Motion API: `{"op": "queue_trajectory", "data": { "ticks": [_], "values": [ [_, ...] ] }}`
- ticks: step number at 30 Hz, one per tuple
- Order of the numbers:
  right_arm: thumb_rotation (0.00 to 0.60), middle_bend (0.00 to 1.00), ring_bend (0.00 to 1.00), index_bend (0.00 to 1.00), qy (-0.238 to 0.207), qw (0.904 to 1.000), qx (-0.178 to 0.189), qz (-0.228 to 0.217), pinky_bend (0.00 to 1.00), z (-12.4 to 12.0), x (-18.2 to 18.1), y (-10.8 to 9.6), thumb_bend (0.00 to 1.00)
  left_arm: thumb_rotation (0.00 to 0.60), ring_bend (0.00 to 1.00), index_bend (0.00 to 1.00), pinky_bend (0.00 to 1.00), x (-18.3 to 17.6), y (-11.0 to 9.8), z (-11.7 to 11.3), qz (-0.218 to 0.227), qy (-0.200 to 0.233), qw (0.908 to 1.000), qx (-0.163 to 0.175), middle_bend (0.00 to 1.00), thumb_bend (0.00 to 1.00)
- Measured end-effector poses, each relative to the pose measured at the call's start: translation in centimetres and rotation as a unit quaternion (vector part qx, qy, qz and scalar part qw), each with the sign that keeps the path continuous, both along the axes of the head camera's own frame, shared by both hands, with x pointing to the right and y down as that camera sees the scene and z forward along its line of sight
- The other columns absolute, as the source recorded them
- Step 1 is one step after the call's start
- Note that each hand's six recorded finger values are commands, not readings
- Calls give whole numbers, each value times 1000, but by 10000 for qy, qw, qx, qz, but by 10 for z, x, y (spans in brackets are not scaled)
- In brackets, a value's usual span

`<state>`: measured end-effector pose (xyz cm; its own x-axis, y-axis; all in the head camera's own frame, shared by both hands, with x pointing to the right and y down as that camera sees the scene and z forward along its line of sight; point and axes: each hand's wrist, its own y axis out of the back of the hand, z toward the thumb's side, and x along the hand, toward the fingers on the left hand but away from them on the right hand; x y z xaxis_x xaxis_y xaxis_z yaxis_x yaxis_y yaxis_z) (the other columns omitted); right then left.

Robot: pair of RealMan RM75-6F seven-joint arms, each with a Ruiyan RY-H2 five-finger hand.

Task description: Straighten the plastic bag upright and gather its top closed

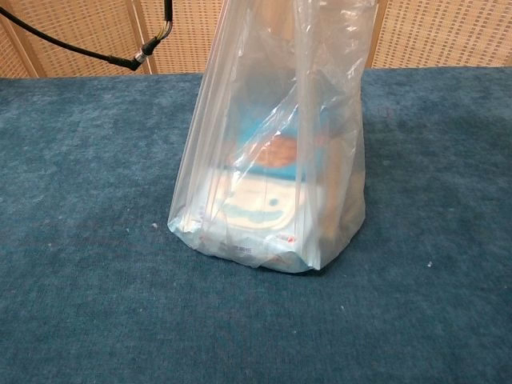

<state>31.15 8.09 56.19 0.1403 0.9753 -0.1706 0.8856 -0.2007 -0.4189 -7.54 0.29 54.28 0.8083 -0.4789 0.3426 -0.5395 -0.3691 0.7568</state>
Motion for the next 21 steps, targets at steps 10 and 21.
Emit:
{"op": "queue_trajectory", "data": {
  "ticks": [10,21],
  "values": [
    [600,171,114,72,26,10000,-15,56,82,2,4,-3,51,0,468,284,462,-10,1,1,84,-369,9987,333,445,194],
    [600,171,114,71,31,10000,-38,62,82,6,4,-3,51,0,584,420,659,-11,-4,-6,-255,85,9995,-151,486,412]
  ]
}}
